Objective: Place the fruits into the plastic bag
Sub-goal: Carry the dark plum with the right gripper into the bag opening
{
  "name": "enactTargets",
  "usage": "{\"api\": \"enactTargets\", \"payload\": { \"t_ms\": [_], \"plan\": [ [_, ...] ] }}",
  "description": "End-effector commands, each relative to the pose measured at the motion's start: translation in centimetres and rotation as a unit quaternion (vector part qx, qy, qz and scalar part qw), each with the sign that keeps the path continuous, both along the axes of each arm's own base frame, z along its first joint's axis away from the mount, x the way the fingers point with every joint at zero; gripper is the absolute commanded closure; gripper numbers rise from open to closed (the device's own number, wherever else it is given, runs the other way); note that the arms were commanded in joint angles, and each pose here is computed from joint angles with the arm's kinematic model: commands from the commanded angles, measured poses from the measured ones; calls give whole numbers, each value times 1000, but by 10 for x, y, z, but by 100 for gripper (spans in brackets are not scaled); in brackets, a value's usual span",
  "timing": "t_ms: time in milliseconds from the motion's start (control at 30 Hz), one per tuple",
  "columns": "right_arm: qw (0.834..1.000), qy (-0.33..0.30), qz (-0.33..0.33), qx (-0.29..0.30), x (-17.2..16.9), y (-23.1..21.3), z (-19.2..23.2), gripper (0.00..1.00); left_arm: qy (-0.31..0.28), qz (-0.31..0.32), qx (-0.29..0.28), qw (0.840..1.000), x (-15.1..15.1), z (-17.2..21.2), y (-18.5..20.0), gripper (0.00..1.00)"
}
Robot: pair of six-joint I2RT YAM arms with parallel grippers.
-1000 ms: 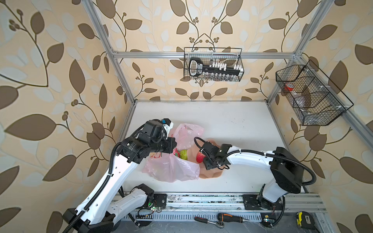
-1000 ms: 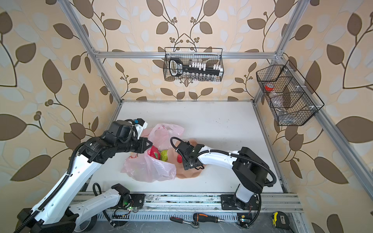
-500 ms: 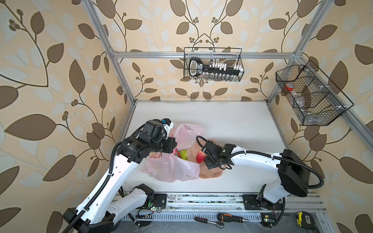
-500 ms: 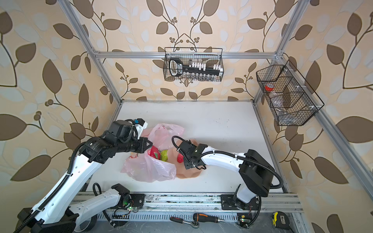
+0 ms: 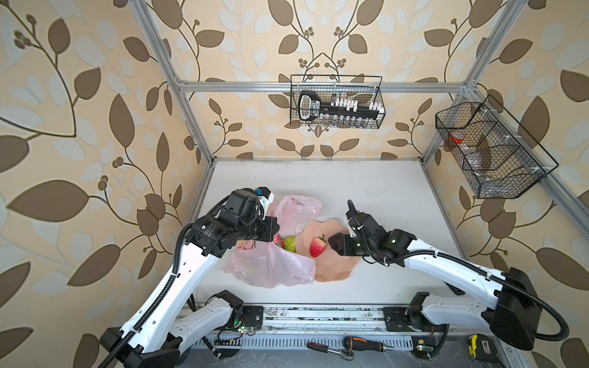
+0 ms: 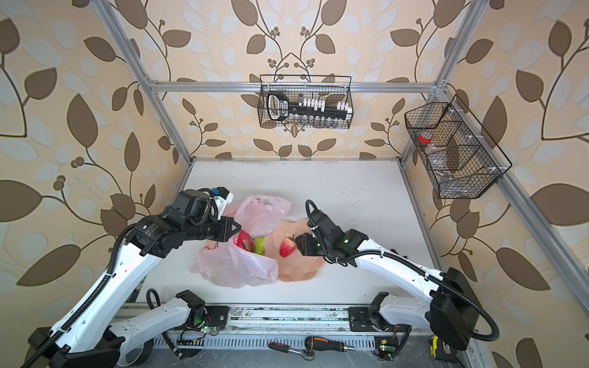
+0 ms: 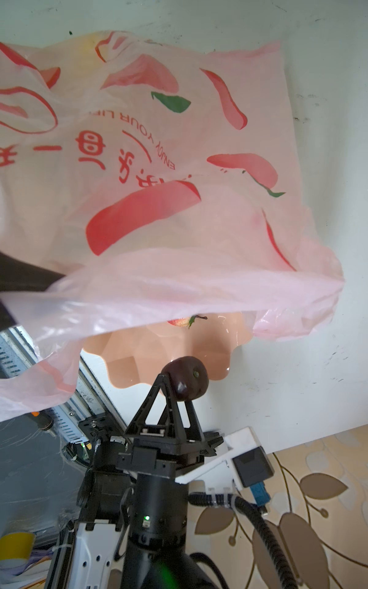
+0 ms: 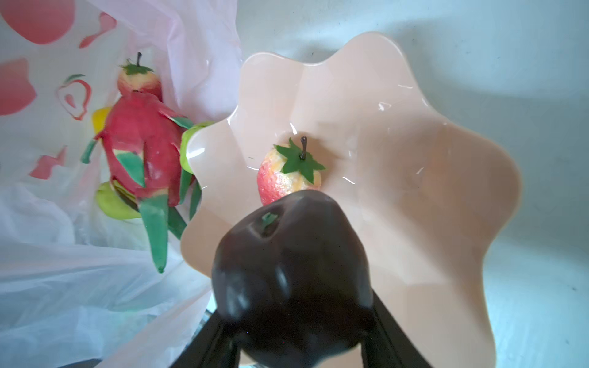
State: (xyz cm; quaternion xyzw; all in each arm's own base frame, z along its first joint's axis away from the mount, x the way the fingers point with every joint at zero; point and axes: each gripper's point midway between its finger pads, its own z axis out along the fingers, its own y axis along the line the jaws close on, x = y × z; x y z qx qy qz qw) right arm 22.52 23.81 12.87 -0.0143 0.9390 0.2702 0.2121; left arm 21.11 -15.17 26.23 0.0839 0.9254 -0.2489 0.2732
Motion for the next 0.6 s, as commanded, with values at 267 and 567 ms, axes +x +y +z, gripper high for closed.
{"api": "enactTargets", "payload": {
  "t_ms": [267,567],
  "plan": [
    [986,24,21,165,0,36,30,55,-4,-3,1,1000,1,3,0,100],
    [977,37,15,210,6,50,30,56,-3,-5,-1,1000,2,3,-1,100]
  ]
}}
